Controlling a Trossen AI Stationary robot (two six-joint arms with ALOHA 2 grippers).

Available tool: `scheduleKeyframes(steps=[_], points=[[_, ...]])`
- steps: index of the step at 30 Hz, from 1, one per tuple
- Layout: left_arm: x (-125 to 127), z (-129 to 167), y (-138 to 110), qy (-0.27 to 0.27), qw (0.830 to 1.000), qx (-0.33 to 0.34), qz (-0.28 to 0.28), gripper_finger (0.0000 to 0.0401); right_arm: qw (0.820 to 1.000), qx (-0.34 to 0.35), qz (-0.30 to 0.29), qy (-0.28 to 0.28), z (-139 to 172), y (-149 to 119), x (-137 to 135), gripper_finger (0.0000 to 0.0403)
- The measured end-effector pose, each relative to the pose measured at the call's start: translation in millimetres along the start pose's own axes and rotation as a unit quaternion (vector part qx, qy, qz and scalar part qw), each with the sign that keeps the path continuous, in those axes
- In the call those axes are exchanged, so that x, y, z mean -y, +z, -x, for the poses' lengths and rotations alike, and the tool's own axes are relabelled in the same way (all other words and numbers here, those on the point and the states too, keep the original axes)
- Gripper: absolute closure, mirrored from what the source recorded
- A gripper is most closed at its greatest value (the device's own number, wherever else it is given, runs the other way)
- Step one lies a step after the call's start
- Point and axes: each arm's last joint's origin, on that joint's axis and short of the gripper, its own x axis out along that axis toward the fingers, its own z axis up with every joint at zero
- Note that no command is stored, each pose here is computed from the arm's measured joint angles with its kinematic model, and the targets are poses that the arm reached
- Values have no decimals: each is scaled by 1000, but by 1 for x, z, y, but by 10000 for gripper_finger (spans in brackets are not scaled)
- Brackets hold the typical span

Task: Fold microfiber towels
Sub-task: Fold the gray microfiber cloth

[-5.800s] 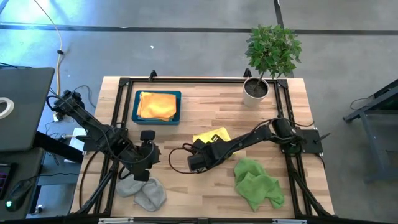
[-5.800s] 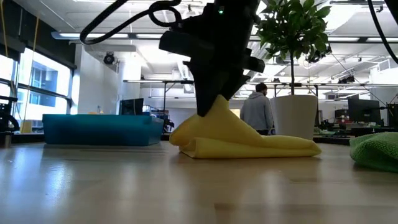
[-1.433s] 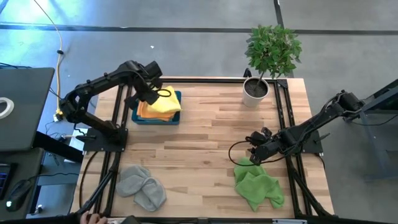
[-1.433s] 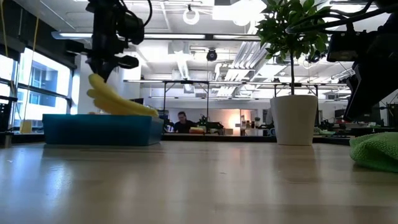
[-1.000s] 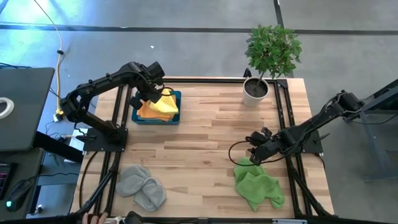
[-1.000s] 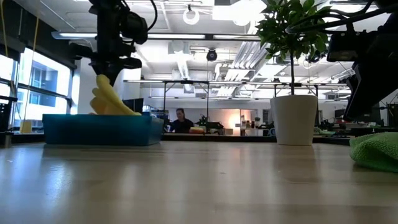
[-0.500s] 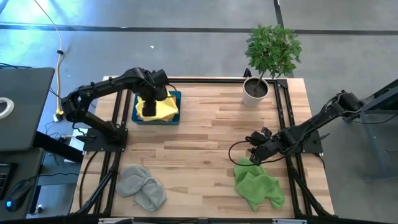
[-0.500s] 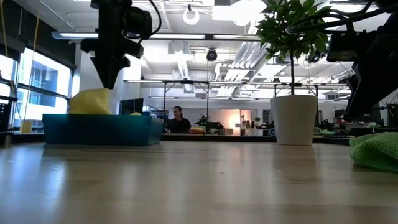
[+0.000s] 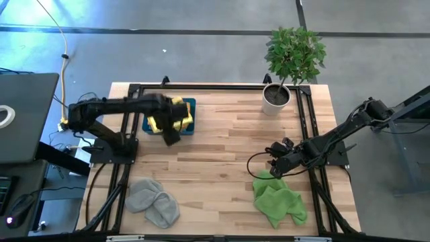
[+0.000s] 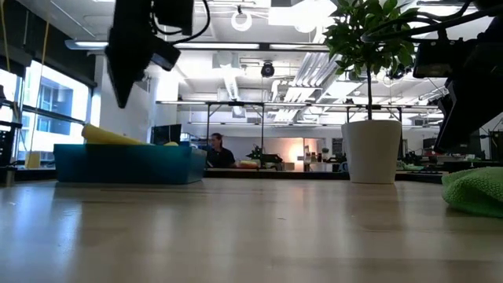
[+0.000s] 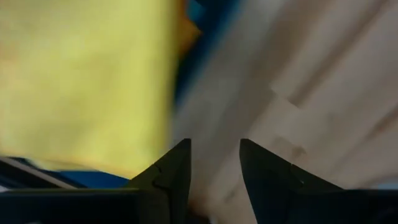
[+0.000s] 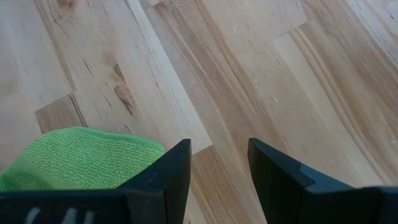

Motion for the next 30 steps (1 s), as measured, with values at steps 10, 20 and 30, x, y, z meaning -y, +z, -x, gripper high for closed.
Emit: scheduleKeyframes(steps=[10, 20, 30], points=[[100, -38, -76, -43, 993, -78, -74, 274, 1000, 0, 0, 0, 0, 0, 0, 250], [162, -46, -153, -90, 979, -39, -176, 274, 1000, 0, 0, 0, 0, 0, 0, 250], [195, -72, -186, -78, 982, -36, -170, 274, 1000, 1, -1, 1, 0, 0, 0, 250]])
